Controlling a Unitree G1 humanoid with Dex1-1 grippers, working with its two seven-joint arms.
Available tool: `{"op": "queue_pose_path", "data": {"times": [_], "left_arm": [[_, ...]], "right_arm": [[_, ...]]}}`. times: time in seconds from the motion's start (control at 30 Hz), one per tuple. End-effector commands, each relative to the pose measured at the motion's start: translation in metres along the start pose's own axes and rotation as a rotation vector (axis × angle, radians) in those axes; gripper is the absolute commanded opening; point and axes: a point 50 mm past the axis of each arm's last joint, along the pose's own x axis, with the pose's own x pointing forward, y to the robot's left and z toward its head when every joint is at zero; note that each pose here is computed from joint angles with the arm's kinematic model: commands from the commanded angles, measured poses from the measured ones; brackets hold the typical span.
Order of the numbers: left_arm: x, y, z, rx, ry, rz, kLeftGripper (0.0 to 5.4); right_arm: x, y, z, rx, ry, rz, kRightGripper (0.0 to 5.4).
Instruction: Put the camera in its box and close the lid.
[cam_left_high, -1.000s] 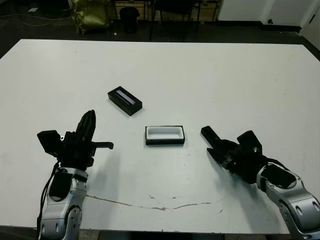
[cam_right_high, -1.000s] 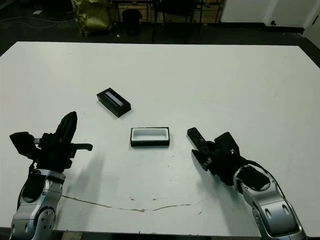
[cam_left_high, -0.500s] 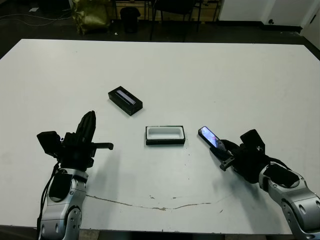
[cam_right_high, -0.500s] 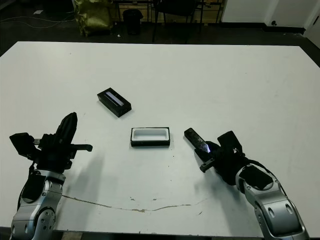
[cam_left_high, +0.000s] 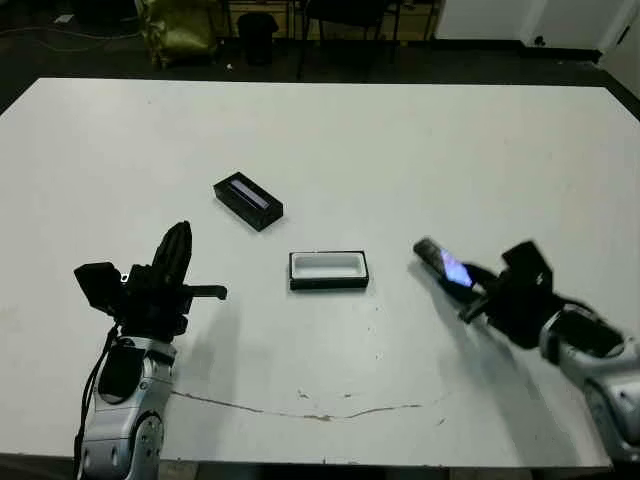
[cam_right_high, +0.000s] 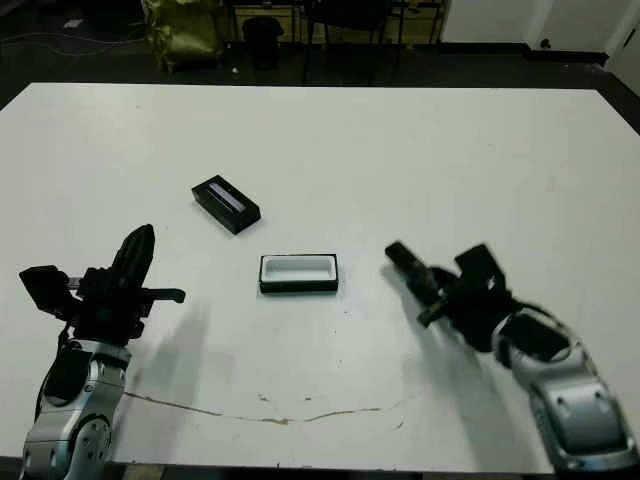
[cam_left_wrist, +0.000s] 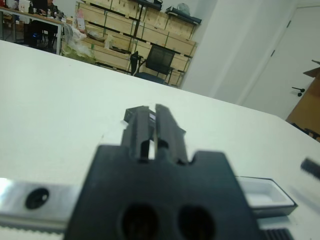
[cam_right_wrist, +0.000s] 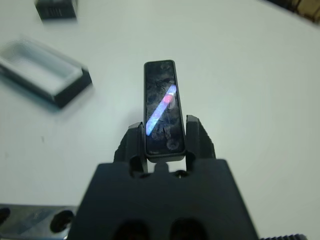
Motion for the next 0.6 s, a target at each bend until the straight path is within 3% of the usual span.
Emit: {"op": "queue_pose_path", "data": {"times": [0.03,0.27,0.6], "left_arm": [[-0.003,0.002,-0.005,0.002,0.038,0.02,0.0],[-0.003,0.001,-0.004,0.009,0.034,0.011,0.0],[-0.002,0.0,-0.005,0.017,0.031,0.014,0.0]], "right_arm": [[0.0,-0.014,0.015,-0.001,-0.007,0.004,0.46],[0.014,-0.026,0.046,-0.066,-0.12,0.132,0.45],[0.041,-0.022,0.082,-0.241,-0.096,0.335,0.43]]}}
